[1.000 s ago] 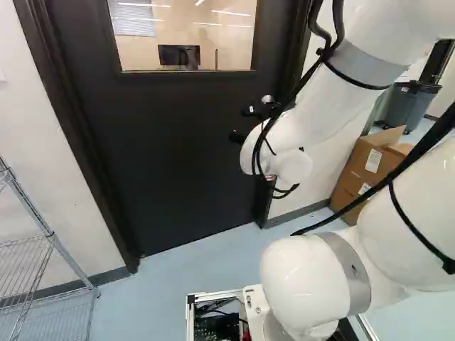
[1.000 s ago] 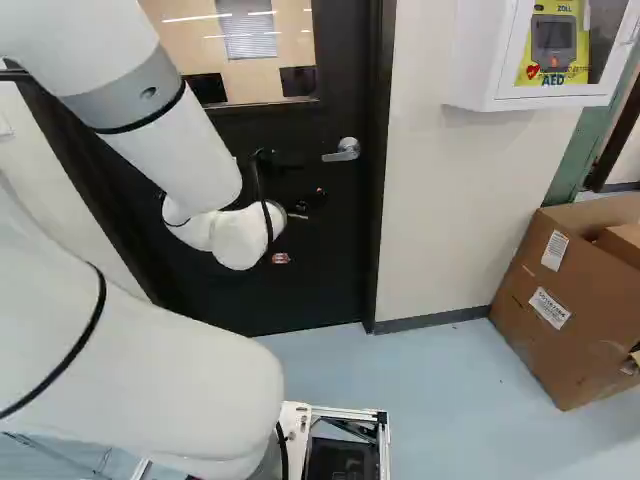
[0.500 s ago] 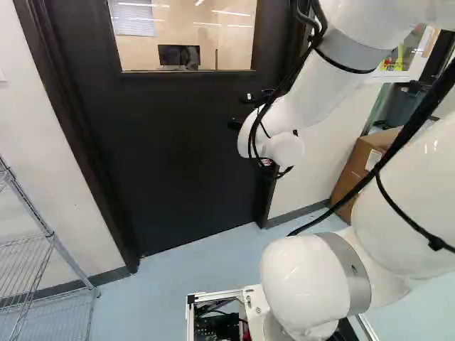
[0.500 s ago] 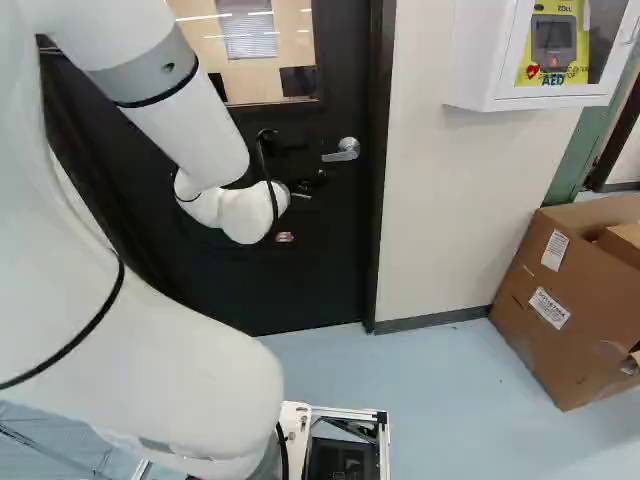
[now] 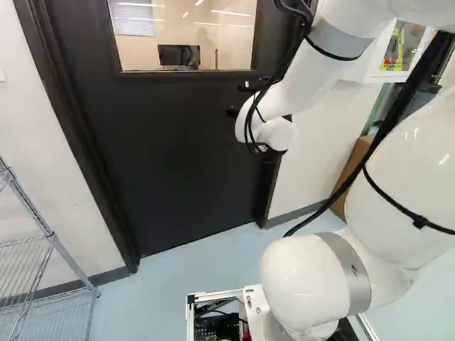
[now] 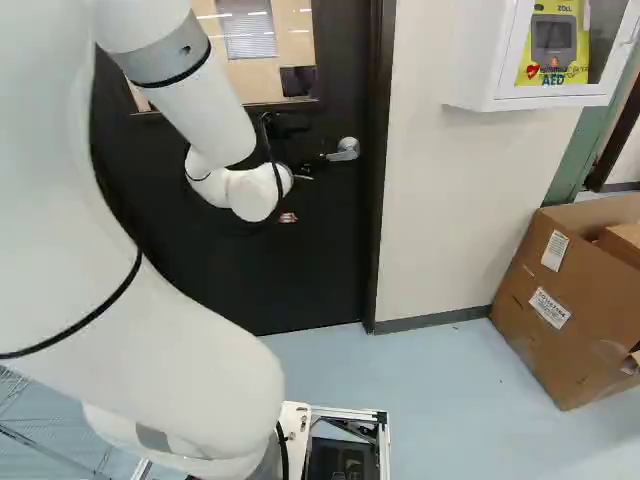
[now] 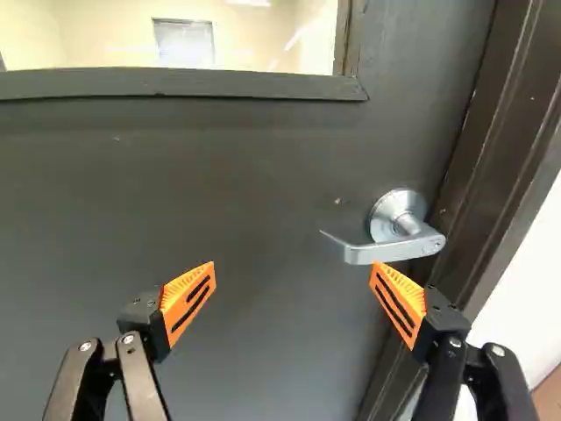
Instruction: Open the door and move inside
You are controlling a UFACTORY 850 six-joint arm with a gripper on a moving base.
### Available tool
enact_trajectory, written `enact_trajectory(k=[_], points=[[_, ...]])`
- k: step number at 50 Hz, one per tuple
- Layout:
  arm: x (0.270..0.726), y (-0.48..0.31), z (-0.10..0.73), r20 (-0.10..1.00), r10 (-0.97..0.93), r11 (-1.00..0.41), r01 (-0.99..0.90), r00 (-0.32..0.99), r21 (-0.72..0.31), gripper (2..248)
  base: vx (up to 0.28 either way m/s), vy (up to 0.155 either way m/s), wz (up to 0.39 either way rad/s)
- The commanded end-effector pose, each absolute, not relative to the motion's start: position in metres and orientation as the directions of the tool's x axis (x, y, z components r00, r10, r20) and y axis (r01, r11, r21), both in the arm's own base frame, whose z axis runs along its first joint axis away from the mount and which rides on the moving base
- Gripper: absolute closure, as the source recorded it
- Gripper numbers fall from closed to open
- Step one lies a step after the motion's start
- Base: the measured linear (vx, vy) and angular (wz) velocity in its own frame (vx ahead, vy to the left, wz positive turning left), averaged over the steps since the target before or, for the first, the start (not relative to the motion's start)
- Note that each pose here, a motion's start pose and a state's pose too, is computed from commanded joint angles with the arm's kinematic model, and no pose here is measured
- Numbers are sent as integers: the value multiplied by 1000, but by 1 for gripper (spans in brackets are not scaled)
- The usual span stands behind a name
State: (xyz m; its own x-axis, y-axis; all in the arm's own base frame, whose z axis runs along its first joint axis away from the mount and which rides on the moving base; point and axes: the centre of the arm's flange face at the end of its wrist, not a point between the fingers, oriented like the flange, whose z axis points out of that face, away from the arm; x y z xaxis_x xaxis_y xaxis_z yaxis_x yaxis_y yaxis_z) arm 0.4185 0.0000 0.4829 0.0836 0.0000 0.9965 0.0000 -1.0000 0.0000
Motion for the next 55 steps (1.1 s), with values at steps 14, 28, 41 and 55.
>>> enact_trajectory(k=[14, 28, 41, 55], points=[[441, -1, 497, 998, 0, -1000, -2, 67, 0, 3, 0, 0, 0], [467, -5, 506, 995, -1, -1000, -10, 100, 0, 3, 0, 0, 0], [491, -11, 514, 990, -3, -1000, -23, 142, 0, 3, 0, 0, 0], [505, -22, 516, 985, -7, -999, -43, 175, 0, 3, 0, 0, 0]])
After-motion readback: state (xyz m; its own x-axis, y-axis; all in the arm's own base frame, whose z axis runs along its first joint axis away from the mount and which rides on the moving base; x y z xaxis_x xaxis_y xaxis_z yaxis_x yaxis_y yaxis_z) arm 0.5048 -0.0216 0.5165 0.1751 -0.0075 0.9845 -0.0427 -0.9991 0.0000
